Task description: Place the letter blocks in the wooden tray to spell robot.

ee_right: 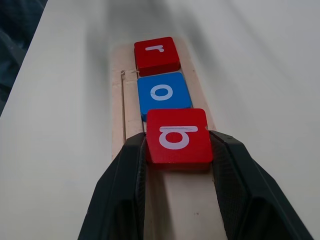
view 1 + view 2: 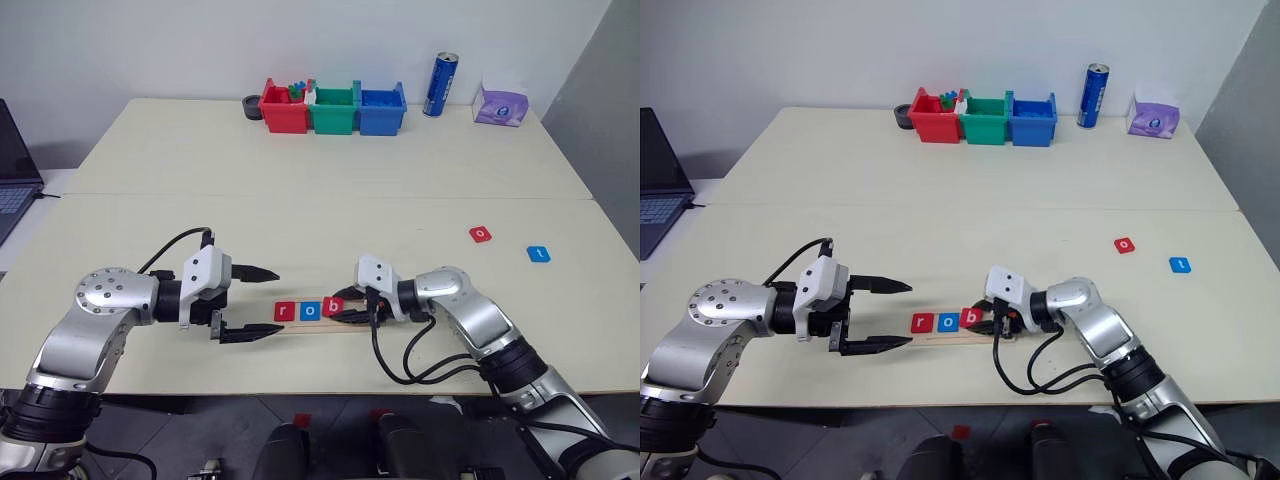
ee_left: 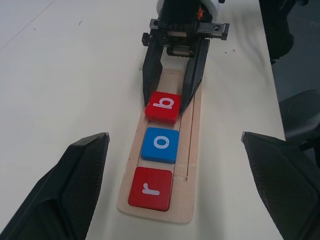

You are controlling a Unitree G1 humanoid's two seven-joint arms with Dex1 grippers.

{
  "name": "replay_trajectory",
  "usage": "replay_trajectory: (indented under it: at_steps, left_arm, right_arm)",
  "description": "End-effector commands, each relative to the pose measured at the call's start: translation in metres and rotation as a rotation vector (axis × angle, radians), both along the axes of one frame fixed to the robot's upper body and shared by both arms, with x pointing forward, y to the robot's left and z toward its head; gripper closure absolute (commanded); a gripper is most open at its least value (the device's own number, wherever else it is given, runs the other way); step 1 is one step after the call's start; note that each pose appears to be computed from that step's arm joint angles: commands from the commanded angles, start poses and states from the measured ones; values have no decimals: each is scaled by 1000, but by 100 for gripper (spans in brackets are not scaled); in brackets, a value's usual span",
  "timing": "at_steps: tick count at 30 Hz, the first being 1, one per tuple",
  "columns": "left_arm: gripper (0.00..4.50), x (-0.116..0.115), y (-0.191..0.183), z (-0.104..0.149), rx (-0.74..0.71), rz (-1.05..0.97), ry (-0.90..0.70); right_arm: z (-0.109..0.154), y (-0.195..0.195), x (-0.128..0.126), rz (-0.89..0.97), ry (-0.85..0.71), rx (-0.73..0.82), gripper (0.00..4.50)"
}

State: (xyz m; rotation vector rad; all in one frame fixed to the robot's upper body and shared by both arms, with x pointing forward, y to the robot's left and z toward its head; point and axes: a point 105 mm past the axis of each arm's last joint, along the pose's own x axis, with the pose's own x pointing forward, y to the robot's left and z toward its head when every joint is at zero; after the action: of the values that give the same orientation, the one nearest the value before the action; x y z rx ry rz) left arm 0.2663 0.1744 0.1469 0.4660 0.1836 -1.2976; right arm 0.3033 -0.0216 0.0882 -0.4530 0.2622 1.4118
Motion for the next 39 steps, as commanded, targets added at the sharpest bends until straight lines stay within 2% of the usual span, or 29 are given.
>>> replay_trajectory:
  at_steps: [1, 30, 31, 37, 39]
  left_arm:
    - [0, 1, -2, 6, 1, -13, -33]
    - [0, 1, -5, 4, -4, -3, -41]
    - [0, 1, -5, 4, -5, -3, -41]
    - [0, 2, -6, 4, -10, -6, -40]
    - [0, 2, -7, 4, -11, -6, -41]
  right_arm:
    - [10, 5, -1, 50, -52, 2, 304]
    - [8, 6, 4, 48, -74, -2, 304]
    - [9, 5, 4, 47, -74, -1, 230]
    - [12, 4, 4, 49, -69, 7, 15]
    - [16, 4, 4, 43, -67, 20, 7]
